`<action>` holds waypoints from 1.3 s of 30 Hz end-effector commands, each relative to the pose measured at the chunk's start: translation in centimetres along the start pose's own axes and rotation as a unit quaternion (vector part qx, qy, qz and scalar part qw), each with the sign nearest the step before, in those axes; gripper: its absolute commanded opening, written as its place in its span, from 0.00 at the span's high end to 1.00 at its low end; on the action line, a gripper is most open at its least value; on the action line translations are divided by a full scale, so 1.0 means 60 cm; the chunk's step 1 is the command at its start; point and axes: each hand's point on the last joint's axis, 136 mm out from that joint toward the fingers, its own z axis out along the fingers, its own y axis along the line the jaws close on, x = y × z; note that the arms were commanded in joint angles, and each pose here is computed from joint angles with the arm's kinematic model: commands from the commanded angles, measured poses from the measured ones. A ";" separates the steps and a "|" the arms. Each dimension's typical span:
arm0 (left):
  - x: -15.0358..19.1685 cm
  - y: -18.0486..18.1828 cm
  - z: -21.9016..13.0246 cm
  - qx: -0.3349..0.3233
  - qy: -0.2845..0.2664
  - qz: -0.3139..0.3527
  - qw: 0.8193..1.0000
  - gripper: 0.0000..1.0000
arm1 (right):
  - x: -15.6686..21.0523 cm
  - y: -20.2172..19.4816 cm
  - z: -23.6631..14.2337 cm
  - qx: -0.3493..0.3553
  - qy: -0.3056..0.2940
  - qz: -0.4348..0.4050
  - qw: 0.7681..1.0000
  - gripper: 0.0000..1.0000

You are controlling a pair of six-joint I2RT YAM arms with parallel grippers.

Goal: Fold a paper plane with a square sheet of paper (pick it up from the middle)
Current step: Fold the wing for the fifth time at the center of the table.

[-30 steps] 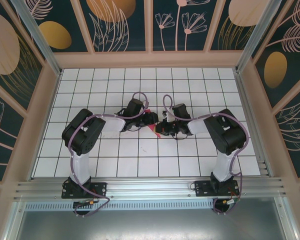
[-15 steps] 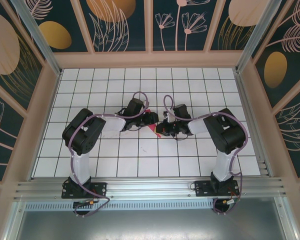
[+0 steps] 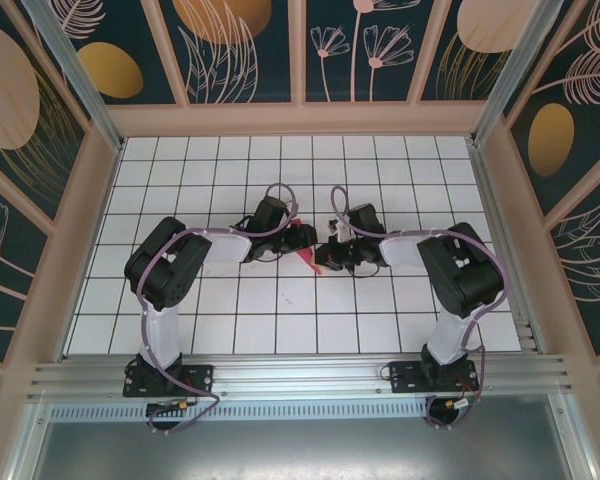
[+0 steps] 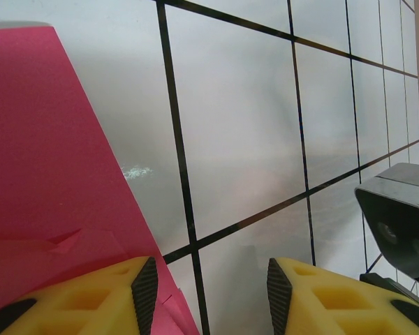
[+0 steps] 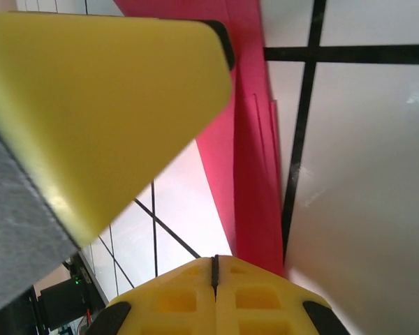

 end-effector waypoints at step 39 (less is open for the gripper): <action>0.015 0.030 0.007 -0.033 0.023 0.000 0.999 0.52 | 0.132 -0.099 -0.002 0.082 0.085 0.055 0.992 0.98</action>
